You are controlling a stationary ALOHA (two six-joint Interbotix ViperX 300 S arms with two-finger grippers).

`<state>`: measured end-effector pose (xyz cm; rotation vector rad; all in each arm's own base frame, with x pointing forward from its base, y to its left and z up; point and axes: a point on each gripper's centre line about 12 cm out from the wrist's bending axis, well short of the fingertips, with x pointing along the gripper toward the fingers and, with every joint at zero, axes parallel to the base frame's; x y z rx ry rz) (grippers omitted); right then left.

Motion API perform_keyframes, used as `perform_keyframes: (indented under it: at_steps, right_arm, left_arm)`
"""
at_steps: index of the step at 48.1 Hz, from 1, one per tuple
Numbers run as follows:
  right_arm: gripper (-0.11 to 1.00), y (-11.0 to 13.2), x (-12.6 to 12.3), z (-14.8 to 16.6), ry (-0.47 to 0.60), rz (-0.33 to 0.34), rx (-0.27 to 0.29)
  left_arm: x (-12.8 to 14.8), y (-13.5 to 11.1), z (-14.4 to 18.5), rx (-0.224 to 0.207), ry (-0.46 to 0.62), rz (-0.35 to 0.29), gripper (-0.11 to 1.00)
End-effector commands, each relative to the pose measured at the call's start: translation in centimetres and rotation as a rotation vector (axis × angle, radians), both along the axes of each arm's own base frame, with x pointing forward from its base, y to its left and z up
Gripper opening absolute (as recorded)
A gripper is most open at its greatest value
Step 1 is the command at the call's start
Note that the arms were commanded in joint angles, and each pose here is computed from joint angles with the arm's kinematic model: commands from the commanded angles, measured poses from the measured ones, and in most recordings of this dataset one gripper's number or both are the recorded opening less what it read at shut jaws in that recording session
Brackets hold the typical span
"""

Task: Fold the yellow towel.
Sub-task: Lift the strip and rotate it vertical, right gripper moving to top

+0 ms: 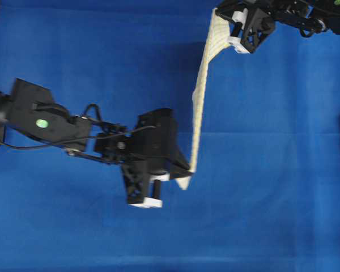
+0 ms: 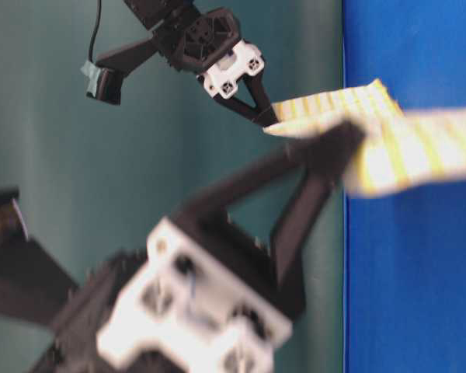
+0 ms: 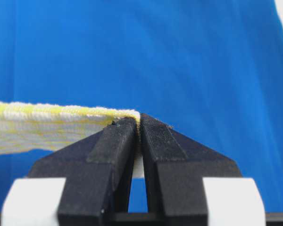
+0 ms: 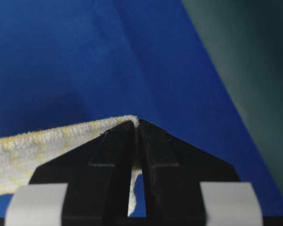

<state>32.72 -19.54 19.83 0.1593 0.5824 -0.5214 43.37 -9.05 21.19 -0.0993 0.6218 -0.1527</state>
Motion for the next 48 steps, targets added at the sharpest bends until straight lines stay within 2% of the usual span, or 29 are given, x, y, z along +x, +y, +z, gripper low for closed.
perform_keyframes:
  at_steps: [1, 8, 17, 32, 39, 48]
  right_arm:
    - [0.05, -1.7, 0.0, 1.5, -0.031, -0.027, -0.038]
    - [0.05, -2.2, 0.0, 1.7, -0.031, -0.034, -0.049]
    - [0.05, -2.4, -0.2, 1.7, -0.027, -0.037, -0.051]
    - [0.05, -2.8, 0.2, 1.4, -0.018, -0.032, -0.057]
    - [0.05, -3.2, 1.1, 0.7, -0.004, -0.027, -0.051]
    - [0.05, -3.6, 3.1, 0.1, 0.002, -0.006, -0.052]
  left_arm:
    - [1.8, -1.1, 2.5, -0.014, -0.086, -0.017, 0.02]
    - [4.2, -1.1, 2.3, -0.010, -0.101, -0.010, 0.02]
    - [5.3, -0.8, 1.8, -0.006, -0.096, -0.001, 0.02]
    - [4.3, -0.4, 0.3, 0.006, -0.101, -0.002, 0.02]
    - [3.6, -0.3, -0.4, 0.000, -0.142, 0.001, 0.02]
    - [1.6, 0.1, -1.5, -0.003, -0.129, 0.005, 0.02]
